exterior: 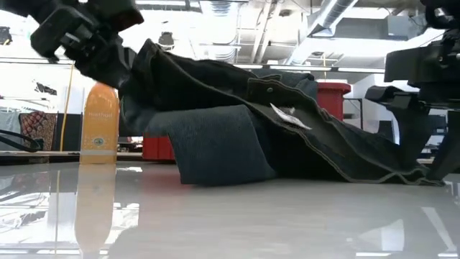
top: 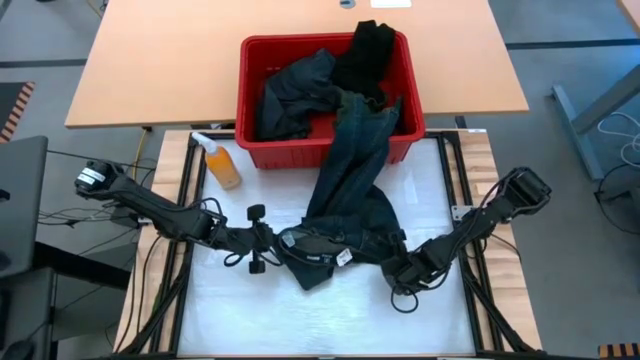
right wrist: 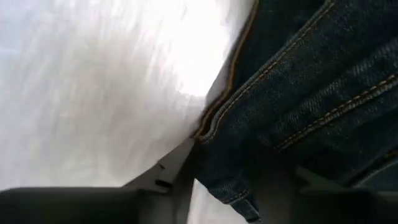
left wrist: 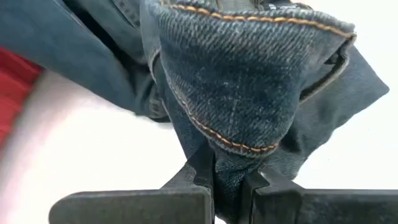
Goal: Fold Laundry from Bin
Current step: Fold the dark blue jeans
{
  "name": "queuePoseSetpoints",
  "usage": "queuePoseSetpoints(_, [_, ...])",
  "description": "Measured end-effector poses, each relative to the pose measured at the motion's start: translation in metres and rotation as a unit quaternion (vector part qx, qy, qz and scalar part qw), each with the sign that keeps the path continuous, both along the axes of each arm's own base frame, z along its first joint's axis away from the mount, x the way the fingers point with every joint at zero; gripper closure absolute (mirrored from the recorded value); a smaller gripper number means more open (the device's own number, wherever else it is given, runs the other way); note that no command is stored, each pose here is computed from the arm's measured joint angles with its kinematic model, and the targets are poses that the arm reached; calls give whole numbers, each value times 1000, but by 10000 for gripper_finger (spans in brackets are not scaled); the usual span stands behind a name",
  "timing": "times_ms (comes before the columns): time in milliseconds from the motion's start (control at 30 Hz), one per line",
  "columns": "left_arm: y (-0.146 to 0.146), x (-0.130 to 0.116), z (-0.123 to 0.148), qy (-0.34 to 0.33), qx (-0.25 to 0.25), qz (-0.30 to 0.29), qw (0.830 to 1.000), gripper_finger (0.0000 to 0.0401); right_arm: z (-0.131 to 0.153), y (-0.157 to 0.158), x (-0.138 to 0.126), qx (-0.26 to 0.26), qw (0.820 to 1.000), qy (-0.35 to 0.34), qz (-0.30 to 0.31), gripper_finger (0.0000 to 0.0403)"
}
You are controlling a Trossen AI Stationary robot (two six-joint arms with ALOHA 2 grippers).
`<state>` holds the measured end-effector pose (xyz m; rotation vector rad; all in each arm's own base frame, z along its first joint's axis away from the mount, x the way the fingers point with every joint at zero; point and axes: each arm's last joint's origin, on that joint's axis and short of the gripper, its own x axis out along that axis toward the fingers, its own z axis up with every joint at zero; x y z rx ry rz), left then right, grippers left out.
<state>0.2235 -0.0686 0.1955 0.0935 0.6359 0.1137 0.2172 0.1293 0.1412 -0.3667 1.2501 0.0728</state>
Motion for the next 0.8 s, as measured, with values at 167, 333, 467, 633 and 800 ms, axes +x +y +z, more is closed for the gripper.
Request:
queuePoseSetpoints(167, [2,-5,-16,-30,-29,7,999,398,0,-1,3,30,999,9,-1,338])
queuePoseSetpoints(333, [1,-4,-14,-51,-33,2,998,398,17,-3,17,36,999,23,13,381])
queuePoseSetpoints(467, [-4,5,6,-92,-30,-51,994,398,61,-1,38,34,999,16,23,365])
queuePoseSetpoints(633, [-9,10,49,-150,-5,-125,981,398,147,1,55,39,999,-20,18,384])
queuePoseSetpoints(800, [-4,-5,114,-257,41,-158,953,398,240,6,52,-3,987,-159,10,384])
